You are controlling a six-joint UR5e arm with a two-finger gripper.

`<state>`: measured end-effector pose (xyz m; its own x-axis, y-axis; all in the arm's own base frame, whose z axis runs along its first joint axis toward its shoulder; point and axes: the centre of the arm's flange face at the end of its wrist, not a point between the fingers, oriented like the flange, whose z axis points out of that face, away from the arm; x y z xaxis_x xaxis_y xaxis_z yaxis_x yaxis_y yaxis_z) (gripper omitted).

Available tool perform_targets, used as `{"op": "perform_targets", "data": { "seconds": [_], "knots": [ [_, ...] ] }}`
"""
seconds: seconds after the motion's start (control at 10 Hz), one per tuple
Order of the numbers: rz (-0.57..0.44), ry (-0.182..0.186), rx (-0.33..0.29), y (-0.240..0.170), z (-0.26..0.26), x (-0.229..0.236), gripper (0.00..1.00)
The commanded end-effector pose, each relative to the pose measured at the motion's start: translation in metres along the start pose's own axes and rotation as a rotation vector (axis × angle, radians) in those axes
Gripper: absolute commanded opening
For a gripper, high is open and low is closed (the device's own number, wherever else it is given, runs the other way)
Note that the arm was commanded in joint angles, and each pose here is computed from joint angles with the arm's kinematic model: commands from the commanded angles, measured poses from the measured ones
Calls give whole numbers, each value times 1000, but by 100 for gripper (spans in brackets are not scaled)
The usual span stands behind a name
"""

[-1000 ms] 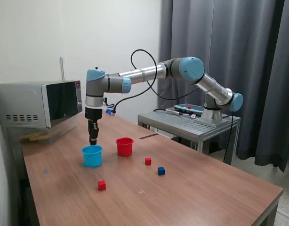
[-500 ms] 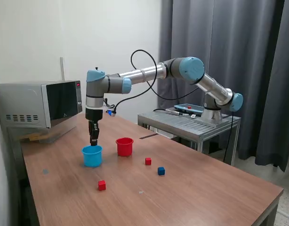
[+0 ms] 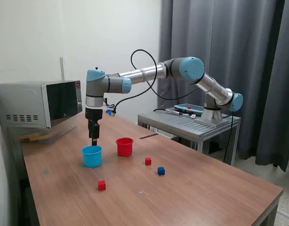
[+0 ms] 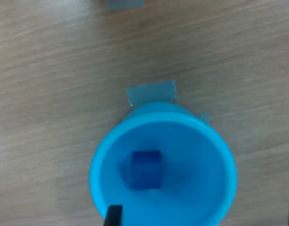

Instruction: Place red objects in the red bin, and blue objects in the blue bin.

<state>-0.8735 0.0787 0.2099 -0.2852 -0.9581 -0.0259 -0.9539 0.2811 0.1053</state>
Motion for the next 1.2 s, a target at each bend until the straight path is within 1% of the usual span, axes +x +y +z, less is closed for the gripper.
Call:
{"op": "perform_targets", "data": {
  "seconds": [0.0,0.2,0.3,0.4,0.5,0.6,0.7,0.8,0.9,1.0,1.1],
  "knots": [
    [-3,-1,4,-1,3,2,100],
    [-14,1,16,-17,-13,11,100],
    [-58,2,38,-49,-35,46,100],
    [-73,2,57,-71,-48,56,100],
    [-77,0,67,-92,-64,70,100],
    [-53,-3,86,-112,-72,78,100],
    [-57,-9,120,-134,-65,93,100],
    [-70,-16,168,-154,-46,104,100],
    [-102,-17,193,-174,-36,126,100],
    [-131,-23,233,-200,-18,147,100],
    [-155,-16,232,-229,-3,176,100]
  ]
}}
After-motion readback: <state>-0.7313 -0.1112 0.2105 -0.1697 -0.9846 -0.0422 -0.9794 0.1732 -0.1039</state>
